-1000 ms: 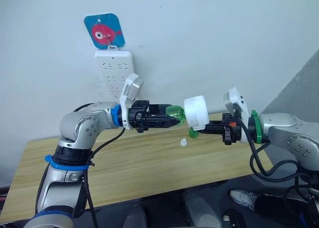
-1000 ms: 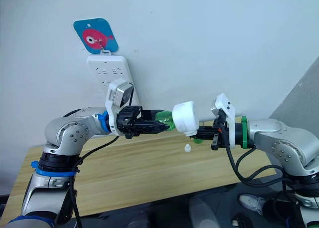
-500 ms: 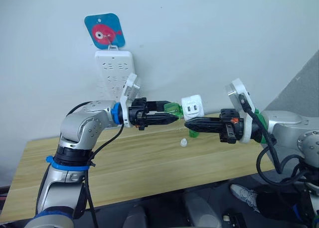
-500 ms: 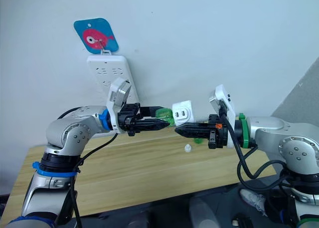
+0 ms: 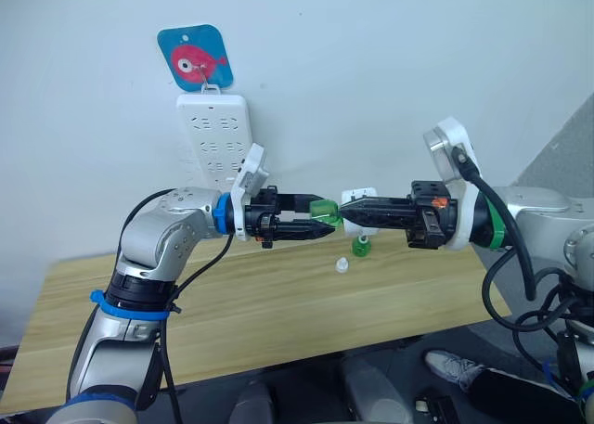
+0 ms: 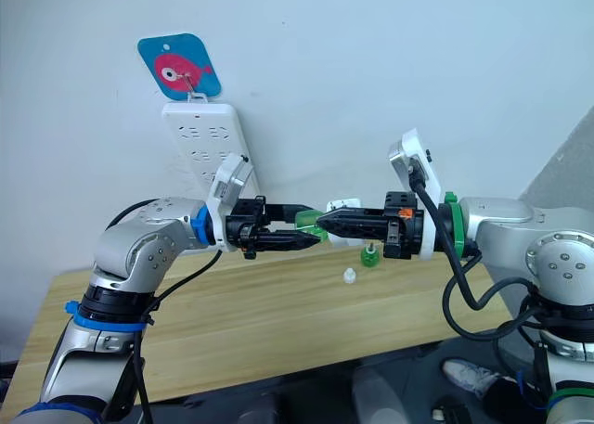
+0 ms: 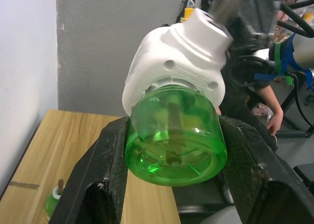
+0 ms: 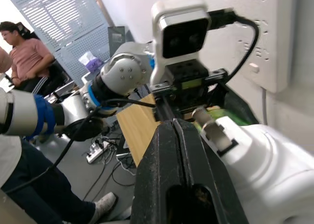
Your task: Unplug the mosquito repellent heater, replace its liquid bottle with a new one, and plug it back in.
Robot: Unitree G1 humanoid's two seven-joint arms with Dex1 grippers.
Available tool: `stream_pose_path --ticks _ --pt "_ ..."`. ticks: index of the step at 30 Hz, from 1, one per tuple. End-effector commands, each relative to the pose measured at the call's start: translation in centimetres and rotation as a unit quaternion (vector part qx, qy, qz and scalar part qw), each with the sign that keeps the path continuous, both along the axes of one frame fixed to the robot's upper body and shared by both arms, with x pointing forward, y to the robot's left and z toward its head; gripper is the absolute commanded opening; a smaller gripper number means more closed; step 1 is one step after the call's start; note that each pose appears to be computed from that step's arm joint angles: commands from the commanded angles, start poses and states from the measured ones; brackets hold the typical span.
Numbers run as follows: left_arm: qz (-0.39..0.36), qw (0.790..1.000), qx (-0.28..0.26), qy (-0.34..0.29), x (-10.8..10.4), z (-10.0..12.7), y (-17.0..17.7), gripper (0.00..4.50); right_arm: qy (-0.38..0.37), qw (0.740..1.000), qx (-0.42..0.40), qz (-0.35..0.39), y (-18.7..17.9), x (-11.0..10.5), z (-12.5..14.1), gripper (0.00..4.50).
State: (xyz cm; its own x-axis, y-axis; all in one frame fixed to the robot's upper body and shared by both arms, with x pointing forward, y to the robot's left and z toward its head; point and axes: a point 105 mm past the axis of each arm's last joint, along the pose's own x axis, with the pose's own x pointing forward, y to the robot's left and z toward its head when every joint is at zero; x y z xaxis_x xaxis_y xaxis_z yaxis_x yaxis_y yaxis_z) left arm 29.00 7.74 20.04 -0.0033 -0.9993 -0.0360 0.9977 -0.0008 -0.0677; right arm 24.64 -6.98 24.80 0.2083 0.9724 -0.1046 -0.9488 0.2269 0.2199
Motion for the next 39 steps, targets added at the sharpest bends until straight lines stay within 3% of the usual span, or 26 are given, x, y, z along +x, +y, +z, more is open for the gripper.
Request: stream_pose_path --ticks 1,8,15,19,23,28,33,39 --pt "-0.023 0.999 -0.001 -0.023 -0.8 0.6 0.0 2.31 -0.018 1.000 0.002 -0.003 0.0 0.2 0.8 0.00" --pt "-0.042 0.999 0.005 -0.024 -1.5 0.5 0.2 2.31 -0.019 0.999 -0.023 -0.015 -0.5 1.6 0.8 0.00" --pt "-0.042 0.999 0.008 -0.016 -1.6 0.2 0.5 2.31 -0.010 1.000 0.008 0.027 -0.6 1.0 2.6 0.00" --pt "-0.053 0.999 0.009 -0.009 -1.9 0.2 0.6 2.31 -0.030 1.000 0.003 0.002 -1.2 2.1 3.0 0.00" --pt "-0.070 0.998 0.003 0.001 -2.4 0.6 0.5 2.31 -0.042 0.998 -0.031 -0.030 -1.3 3.8 1.1 0.00" --pt "-0.076 0.997 -0.014 0.014 -2.6 1.4 0.3 2.31 -0.034 0.998 -0.050 -0.037 -1.1 4.5 -0.9 0.00" --pt "-0.065 0.997 -0.035 0.028 -2.3 2.2 0.2 2.31 0.001 0.998 -0.064 -0.010 -0.9 3.3 -2.7 0.00" --pt "-0.042 0.998 -0.042 0.029 -1.7 2.3 0.5 2.31 0.034 0.998 -0.058 0.022 -0.9 1.2 -3.1 0.00"
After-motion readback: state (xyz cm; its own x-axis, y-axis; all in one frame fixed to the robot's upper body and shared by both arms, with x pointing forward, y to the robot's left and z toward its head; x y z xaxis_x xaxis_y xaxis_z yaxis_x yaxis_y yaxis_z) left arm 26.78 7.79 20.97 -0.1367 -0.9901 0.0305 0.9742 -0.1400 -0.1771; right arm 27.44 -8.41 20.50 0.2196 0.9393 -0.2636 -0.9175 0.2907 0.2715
